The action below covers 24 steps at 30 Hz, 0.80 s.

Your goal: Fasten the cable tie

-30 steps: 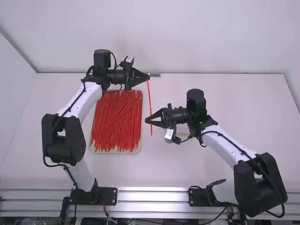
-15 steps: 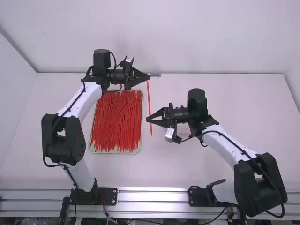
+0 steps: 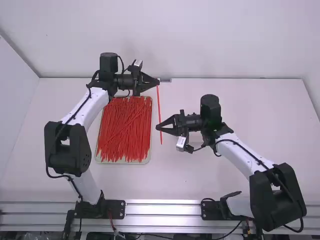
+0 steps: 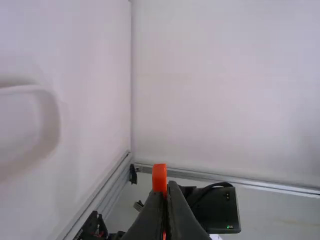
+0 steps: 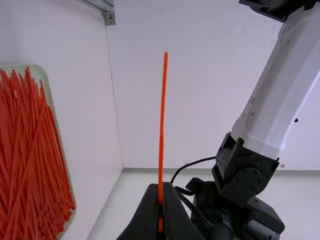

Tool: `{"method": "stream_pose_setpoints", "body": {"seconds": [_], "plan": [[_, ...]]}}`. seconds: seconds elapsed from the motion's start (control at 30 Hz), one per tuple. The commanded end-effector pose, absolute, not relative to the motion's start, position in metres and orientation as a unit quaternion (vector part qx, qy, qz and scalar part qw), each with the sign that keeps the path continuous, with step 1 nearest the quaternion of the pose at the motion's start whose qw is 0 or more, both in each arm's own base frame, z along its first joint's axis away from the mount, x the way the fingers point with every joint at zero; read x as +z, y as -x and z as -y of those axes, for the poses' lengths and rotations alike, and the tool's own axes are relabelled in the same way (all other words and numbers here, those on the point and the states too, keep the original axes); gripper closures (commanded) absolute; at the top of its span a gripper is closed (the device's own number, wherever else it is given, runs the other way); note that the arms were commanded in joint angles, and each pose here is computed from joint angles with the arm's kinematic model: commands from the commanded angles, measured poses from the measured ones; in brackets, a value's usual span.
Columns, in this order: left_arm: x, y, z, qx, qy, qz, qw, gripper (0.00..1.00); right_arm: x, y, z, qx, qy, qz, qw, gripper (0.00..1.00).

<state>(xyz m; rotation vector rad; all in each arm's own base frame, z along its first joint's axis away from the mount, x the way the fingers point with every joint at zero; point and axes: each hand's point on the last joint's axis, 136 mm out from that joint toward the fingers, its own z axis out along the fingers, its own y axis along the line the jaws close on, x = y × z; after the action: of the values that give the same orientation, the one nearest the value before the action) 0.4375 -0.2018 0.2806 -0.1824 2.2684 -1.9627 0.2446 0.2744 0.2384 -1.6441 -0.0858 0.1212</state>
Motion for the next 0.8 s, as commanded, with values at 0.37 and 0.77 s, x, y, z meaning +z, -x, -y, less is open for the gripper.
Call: {"method": "stream_pose_setpoints", "body": {"seconds": [0.37,0.77], "plan": [[0.2764,-0.4336,0.2002,-0.656,0.041,-0.751,0.069,0.98,0.2442,-0.247,-0.2755,0.053,0.729,0.044,0.681,1.0],[0.2804,-0.4269,0.2018,-0.662,-0.005,-0.744,0.083,0.98,0.2418,-0.2435,-0.2777,0.065,0.731,0.04,0.678,1.0]]}}
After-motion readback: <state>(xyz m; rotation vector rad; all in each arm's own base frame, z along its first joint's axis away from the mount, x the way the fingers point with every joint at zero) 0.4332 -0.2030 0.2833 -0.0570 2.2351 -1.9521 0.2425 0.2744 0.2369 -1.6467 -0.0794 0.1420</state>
